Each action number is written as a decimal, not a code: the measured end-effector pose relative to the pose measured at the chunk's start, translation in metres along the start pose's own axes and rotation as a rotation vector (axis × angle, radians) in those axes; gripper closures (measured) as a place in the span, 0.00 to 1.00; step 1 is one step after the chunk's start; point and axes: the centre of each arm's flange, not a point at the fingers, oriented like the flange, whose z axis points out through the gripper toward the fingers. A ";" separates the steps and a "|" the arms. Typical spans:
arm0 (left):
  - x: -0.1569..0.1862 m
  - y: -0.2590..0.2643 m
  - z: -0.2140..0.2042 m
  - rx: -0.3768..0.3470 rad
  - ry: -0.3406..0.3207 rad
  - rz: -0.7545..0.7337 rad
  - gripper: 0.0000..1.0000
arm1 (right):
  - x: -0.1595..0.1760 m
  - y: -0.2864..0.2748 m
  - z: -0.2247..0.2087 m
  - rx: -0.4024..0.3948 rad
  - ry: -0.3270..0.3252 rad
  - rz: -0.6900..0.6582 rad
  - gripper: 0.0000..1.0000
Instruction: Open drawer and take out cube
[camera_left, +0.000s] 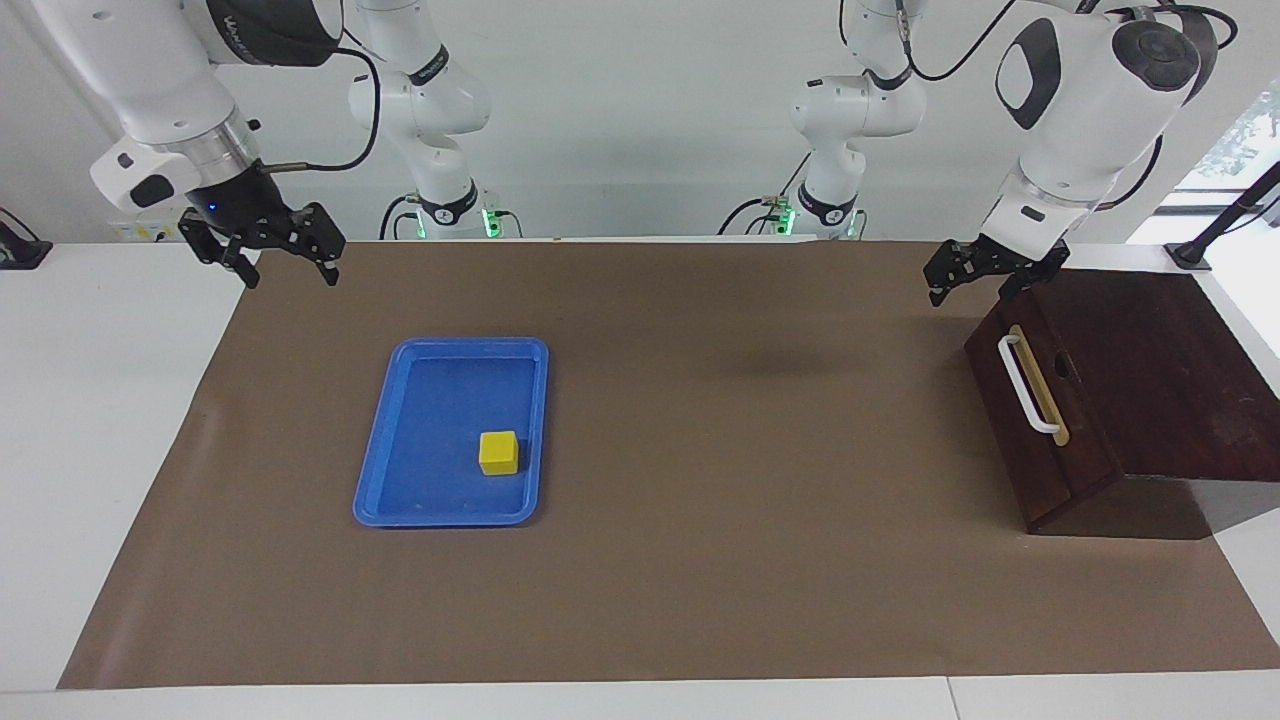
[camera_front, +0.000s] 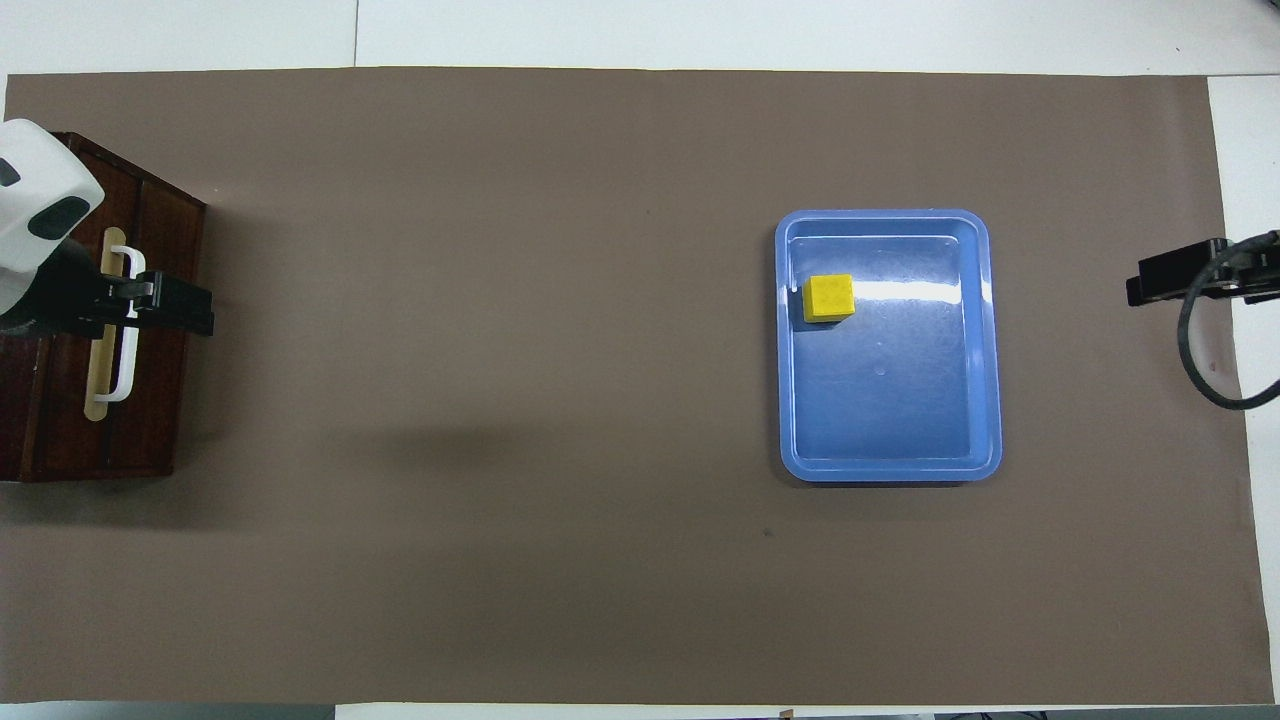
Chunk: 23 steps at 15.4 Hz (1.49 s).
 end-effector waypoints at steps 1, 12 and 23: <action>0.000 0.000 0.000 0.000 -0.001 0.000 0.00 | -0.004 0.001 -0.001 -0.001 -0.016 -0.014 0.00; -0.005 0.000 0.003 0.001 -0.040 0.000 0.00 | -0.008 0.029 0.019 0.004 -0.053 0.027 0.00; -0.005 0.003 0.001 -0.020 -0.035 -0.002 0.00 | -0.004 0.023 0.030 -0.014 -0.064 0.014 0.00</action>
